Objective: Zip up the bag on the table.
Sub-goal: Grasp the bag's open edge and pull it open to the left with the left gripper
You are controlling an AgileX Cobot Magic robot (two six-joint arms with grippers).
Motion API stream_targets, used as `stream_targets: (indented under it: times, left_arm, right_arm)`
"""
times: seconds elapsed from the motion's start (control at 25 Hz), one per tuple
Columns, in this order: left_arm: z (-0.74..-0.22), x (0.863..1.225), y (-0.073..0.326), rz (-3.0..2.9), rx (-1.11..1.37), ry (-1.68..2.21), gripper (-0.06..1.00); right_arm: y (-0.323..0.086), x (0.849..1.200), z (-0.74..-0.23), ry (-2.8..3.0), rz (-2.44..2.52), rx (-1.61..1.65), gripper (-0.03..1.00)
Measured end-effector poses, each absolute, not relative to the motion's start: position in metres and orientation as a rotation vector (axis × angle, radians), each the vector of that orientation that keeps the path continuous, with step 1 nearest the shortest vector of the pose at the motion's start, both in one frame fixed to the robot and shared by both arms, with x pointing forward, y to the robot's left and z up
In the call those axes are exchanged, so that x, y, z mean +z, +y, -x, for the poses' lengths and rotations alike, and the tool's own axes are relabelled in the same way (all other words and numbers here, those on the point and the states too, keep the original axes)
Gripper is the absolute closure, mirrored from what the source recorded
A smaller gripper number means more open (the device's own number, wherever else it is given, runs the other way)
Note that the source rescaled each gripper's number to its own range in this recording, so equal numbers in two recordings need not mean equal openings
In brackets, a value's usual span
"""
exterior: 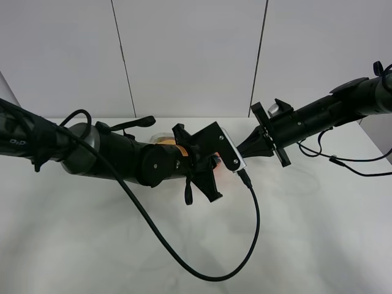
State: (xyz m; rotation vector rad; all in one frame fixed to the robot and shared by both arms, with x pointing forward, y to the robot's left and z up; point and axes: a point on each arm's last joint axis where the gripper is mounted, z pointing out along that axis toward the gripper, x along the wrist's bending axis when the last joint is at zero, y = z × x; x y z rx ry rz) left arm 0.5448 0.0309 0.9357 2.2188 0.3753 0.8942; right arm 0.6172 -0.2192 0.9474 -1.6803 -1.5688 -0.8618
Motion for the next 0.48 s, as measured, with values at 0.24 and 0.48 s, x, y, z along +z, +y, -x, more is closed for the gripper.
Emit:
stream_targets:
  times: [0.24, 0.48]
  left_arm:
    - [-0.550, 0.936, 0.037, -2.243, 0.941, 0.320, 0.94]
    - [-0.564, 0.927, 0.069, -2.312, 1.010, 0.318, 0.94]
  right_arm:
    - [-0.219, 0.948, -0.617, -1.566, 1.680, -0.864, 0.97]
    - [-0.219, 0.948, -0.619, -1.556, 1.693, -0.880, 0.97]
